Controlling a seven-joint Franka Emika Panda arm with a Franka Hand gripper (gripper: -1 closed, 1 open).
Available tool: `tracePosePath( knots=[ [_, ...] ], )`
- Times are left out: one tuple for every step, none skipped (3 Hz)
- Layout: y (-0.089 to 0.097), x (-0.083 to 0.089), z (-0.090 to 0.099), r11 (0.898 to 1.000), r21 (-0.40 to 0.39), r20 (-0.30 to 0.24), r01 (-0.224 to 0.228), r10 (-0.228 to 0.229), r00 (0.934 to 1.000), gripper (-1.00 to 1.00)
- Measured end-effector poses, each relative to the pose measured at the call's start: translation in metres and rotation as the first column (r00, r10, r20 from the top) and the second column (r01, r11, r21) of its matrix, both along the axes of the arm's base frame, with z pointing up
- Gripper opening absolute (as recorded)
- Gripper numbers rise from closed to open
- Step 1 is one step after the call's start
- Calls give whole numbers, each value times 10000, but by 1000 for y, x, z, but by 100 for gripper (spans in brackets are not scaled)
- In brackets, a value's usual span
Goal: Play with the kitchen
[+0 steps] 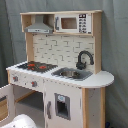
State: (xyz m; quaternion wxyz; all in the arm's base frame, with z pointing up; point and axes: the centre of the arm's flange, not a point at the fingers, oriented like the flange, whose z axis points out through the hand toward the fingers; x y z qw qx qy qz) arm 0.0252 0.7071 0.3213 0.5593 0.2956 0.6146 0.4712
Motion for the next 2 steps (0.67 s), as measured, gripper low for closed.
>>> tracePosePath(
  knots=[
    [5, 8, -18, 9976, 693, -192, -68, 82, 9998, 100],
    [6, 14, -32, 9905, 1376, -364, -73, 124, 9993, 100]
  ],
)
